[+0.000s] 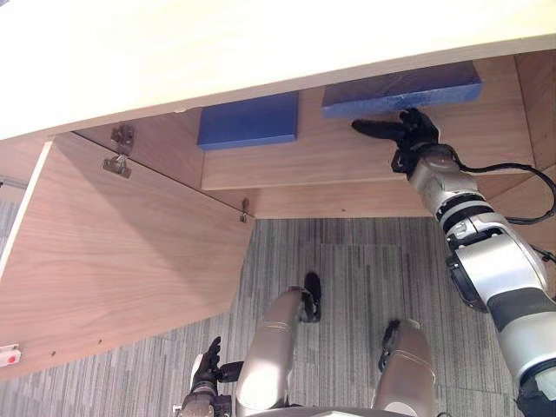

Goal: Walk over to the cabinet, pick up the folder, carry it to the office cabinet, place the folder inside the office cabinet, then close the office cabinet door

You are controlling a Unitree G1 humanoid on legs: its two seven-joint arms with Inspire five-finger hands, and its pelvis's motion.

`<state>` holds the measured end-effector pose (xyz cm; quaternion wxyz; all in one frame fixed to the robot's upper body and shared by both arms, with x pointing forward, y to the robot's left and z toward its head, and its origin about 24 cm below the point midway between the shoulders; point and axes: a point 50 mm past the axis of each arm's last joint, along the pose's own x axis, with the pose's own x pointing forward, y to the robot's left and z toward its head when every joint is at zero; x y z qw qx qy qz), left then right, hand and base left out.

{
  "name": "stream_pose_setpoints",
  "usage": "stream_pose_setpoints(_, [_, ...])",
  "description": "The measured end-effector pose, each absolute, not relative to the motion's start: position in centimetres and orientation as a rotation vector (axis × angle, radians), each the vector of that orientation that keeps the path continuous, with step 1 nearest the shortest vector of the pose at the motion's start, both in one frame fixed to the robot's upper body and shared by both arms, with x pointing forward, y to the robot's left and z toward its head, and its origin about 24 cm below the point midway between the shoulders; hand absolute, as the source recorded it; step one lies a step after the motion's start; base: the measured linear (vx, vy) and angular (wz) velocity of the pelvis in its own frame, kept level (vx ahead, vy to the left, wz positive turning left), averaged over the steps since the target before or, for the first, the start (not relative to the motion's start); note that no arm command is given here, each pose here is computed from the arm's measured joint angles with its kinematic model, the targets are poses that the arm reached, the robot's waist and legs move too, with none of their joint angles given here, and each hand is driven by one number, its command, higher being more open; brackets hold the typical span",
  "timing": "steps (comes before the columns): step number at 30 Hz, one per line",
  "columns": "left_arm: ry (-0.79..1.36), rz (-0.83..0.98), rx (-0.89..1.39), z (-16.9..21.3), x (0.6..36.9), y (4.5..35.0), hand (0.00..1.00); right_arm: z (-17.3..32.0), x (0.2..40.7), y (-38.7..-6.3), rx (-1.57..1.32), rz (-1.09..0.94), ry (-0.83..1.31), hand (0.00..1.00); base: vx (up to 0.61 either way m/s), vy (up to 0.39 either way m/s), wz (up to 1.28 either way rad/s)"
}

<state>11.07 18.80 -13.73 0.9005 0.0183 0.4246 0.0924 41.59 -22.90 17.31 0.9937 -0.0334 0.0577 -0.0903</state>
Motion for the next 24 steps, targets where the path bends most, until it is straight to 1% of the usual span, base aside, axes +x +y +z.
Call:
stream_pose_setpoints(1, [0.884, 0.171, 0.055, -13.7, 10.8, 19.1, 1.0, 16.0, 41.2, -23.5, -0.137, -0.164, 0.15, 1.0, 0.0, 0.0, 0.0])
stream_pose_setpoints(6, [0.903, 0.143, 0.064, -13.8, 10.3, 19.6, 1.0, 13.6, 40.3, -24.5, -0.276, -0.114, 0.224, 1.0, 0.0, 0.006, 0.0])
stream_pose_setpoints(8, [0.901, 0.135, 0.065, -13.7, 10.1, 19.7, 1.0, 13.3, 40.2, -24.6, -0.333, -0.094, 0.238, 1.0, 0.0, 0.015, -0.01])
stream_pose_setpoints(11, [0.907, 0.123, 0.066, -13.7, 10.0, 19.9, 1.0, 13.2, 40.2, -24.5, -0.54, -0.044, 0.263, 1.0, 0.0, 0.0, 0.0])
stream_pose_setpoints(13, [0.913, 0.113, 0.069, -13.7, 9.9, 19.8, 1.0, 13.1, 40.2, -24.1, -0.69, 0.0, 0.271, 1.0, 0.0, 0.01, -0.02])
stream_pose_setpoints(15, [0.921, 0.108, 0.075, -13.7, 9.6, 19.9, 1.0, 12.0, 40.0, -22.6, -0.964, 0.108, 0.272, 1.0, 0.01, 0.02, -0.07])
stream_pose_setpoints(17, [0.926, 0.109, 0.079, -13.7, 9.4, 20.1, 1.0, 11.0, 39.4, -21.8, -1.13, 0.185, 0.262, 1.0, 0.01, 0.007, -0.02])
stream_pose_setpoints(18, [0.928, 0.109, 0.088, -13.7, 9.3, 20.3, 1.0, 10.0, 38.9, -21.1, -1.23, 0.257, 0.254, 1.0, 0.03, 0.011, -0.05])
stream_pose_setpoints(19, [0.932, 0.105, 0.102, -13.7, 9.2, 20.4, 1.0, 8.6, 38.2, -20.4, -1.284, 0.337, 0.268, 1.0, 0.03, 0.009, -0.06])
stream_pose_setpoints(21, [0.937, 0.096, 0.107, -13.8, 9.0, 20.4, 1.0, 7.9, 37.7, -19.8, -1.328, 0.377, 0.239, 1.0, 0.02, 0.016, -0.06])
stream_pose_setpoints(23, [0.939, 0.093, 0.108, -13.8, 8.9, 20.3, 1.0, 7.8, 37.5, -20.0, -1.348, 0.395, 0.236, 1.0, 0.01, 0.02, -0.15])
stream_pose_setpoints(24, [0.94, 0.094, 0.108, -13.8, 8.9, 20.3, 1.0, 7.4, 37.4, -19.8, -1.405, 0.42, 0.238, 1.0, 0.02, 0.005, -0.19])
